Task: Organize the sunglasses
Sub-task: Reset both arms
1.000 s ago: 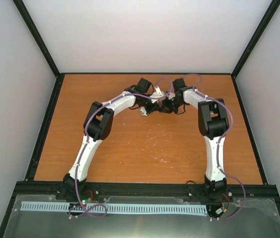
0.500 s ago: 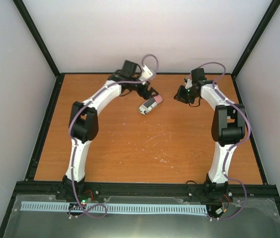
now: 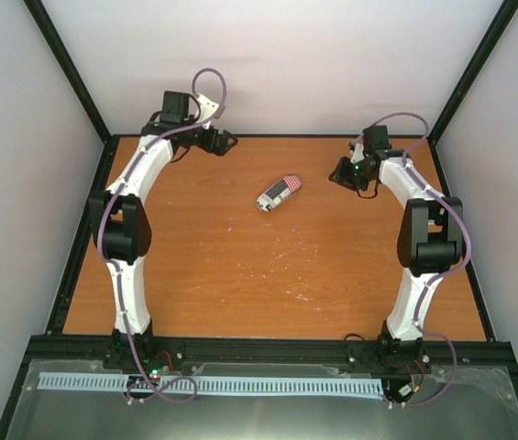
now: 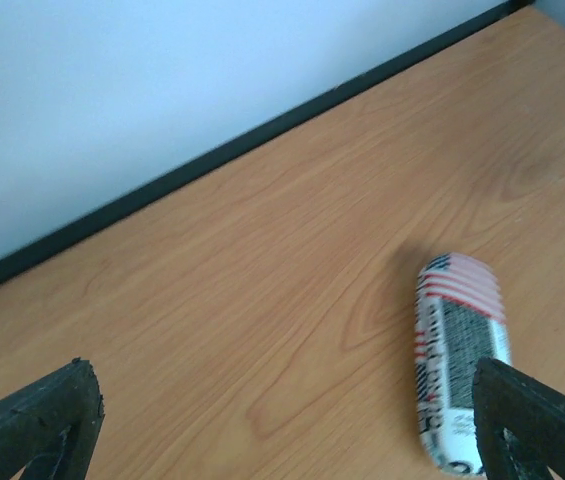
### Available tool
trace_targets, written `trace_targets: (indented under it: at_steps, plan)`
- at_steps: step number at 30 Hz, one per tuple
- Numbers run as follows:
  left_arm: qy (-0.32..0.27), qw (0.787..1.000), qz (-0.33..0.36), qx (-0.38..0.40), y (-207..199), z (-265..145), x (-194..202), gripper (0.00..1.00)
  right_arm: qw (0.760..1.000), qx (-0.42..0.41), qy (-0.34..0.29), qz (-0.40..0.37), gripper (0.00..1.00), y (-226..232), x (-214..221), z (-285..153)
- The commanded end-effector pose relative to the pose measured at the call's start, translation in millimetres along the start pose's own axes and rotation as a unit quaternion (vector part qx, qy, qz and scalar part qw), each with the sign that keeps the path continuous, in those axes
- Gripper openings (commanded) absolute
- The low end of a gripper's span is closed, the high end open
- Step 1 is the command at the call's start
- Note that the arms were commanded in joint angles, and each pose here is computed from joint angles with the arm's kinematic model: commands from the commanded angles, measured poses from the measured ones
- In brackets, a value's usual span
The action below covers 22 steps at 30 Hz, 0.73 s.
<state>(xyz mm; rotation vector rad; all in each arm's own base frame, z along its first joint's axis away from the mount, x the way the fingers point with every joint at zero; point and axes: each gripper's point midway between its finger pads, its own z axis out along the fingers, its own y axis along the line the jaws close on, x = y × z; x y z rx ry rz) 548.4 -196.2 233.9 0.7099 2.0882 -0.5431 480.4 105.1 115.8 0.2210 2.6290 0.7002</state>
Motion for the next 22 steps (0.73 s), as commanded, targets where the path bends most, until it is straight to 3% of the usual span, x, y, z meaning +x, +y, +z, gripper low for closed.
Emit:
trace_targets:
  at_steps: [1, 8, 22]
  plan:
    - [0.058, 0.998, -0.022, -0.001, 16, 16, 32, 0.99, 0.999, -0.036, -0.005, -0.027, 0.29, 20, -7, -1]
    - [0.082, 0.996, -0.042, -0.019, 34, 30, 55, 1.0, 1.0, 0.004, 0.009, -0.025, 0.29, 2, 0, 6]
    - [0.106, 0.992, -0.07, -0.002, 25, 28, 80, 1.0, 0.999, 0.027, 0.018, -0.006, 0.29, -11, 12, 10]
